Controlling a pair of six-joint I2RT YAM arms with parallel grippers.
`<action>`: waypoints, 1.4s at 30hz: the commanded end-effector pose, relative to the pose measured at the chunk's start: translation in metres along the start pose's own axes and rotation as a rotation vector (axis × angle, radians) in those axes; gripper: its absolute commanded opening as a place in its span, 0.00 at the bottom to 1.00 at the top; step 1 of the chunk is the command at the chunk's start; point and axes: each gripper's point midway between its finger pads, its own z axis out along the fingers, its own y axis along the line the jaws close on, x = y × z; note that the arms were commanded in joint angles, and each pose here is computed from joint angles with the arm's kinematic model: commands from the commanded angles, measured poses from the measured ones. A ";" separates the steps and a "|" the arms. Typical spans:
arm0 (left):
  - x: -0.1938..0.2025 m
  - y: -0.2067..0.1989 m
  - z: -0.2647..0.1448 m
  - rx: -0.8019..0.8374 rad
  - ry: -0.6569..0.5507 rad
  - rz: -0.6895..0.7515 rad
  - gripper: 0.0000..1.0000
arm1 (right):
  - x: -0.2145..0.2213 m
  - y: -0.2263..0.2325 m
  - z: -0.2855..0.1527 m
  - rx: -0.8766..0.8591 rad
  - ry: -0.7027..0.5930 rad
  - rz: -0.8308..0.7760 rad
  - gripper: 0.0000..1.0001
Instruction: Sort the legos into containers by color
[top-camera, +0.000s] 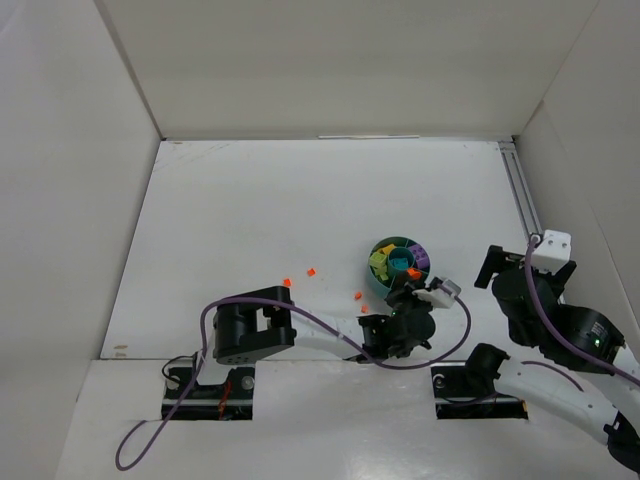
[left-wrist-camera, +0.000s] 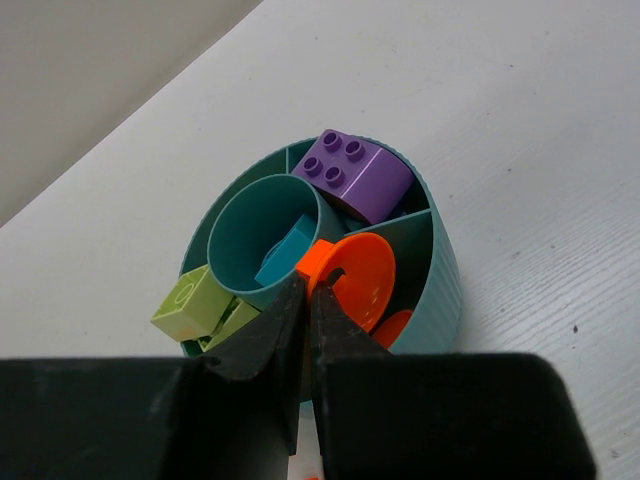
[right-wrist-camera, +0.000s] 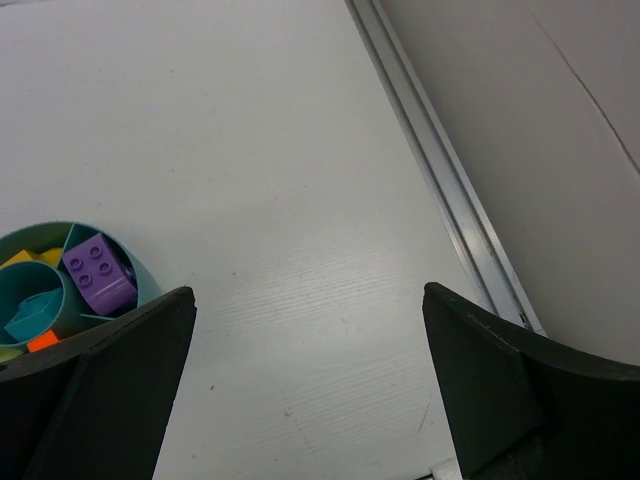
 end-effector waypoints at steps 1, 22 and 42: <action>-0.017 0.000 0.000 -0.019 -0.028 -0.080 0.00 | -0.004 -0.004 -0.001 0.011 -0.017 0.017 1.00; -0.065 0.012 -0.009 0.050 -0.075 -0.184 0.70 | -0.004 0.005 0.003 0.024 0.002 -0.041 1.00; -0.026 0.206 -0.009 0.222 0.147 -1.034 1.00 | -0.038 0.115 0.020 -0.282 -0.029 -0.434 1.00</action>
